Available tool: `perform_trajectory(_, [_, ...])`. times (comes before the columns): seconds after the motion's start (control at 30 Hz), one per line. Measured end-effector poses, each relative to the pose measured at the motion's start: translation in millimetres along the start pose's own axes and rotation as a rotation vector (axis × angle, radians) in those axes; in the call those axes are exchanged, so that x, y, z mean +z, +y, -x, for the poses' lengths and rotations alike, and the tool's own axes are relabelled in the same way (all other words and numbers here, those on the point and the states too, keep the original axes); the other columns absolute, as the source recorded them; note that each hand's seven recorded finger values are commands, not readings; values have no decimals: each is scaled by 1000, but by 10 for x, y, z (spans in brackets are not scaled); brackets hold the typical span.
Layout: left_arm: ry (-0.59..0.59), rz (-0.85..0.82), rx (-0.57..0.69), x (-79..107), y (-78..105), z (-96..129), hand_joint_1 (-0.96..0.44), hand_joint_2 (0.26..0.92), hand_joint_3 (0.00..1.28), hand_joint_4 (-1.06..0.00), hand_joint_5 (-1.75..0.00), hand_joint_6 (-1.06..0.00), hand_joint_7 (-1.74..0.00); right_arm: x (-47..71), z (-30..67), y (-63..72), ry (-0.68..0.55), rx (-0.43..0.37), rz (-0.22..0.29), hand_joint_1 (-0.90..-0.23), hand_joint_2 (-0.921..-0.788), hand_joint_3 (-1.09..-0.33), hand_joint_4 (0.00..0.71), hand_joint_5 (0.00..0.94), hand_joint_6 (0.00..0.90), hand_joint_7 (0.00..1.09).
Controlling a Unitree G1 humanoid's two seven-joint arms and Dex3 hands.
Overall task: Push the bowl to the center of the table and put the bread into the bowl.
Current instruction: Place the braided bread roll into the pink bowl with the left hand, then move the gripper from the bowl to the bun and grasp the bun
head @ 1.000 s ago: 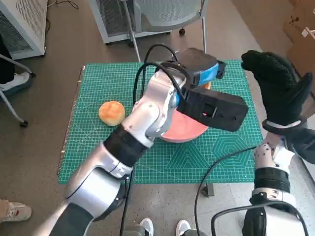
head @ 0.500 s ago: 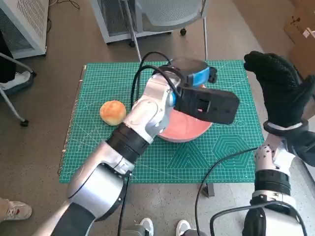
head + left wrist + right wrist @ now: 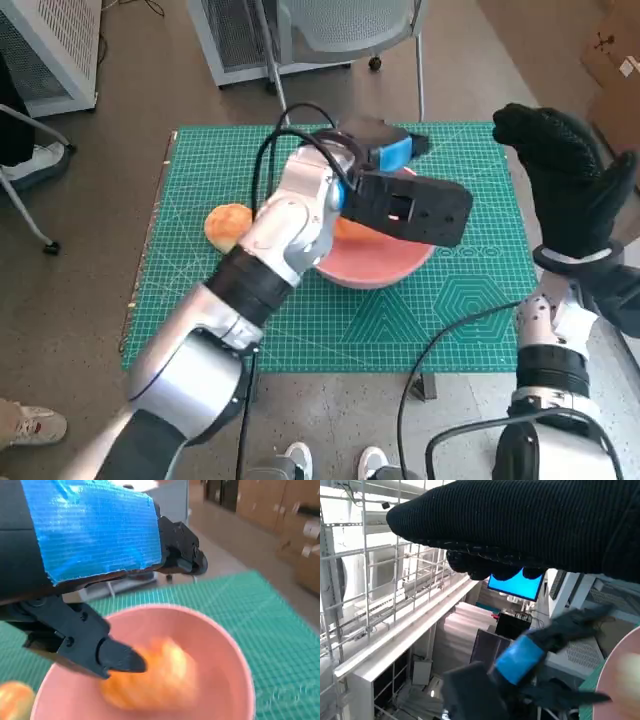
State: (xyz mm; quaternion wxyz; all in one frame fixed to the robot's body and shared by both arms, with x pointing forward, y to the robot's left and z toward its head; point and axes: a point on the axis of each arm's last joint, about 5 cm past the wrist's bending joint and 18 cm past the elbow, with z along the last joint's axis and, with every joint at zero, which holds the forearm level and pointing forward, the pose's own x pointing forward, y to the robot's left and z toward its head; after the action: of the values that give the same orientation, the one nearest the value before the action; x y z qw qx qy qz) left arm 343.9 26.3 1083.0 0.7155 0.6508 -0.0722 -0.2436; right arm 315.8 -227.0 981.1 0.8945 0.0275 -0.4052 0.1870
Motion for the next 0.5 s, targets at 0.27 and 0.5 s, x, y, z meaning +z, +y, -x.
perform_trajectory(0.27, [-38, 9, -9, -61, -6, 98, -594, 907, 9, 1, 1, -130, -54, -13, 1, 11, 8, 3, -9, -607, -921, -524, 284, 0, 379, 0])
perform_trajectory(0.5, [-76, 41, -13, -118, 46, 232, -595, 908, 6, 1, 1, -123, -43, -27, -1, 25, 15, 6, -18, -606, -921, -526, 280, 0, 379, 0])
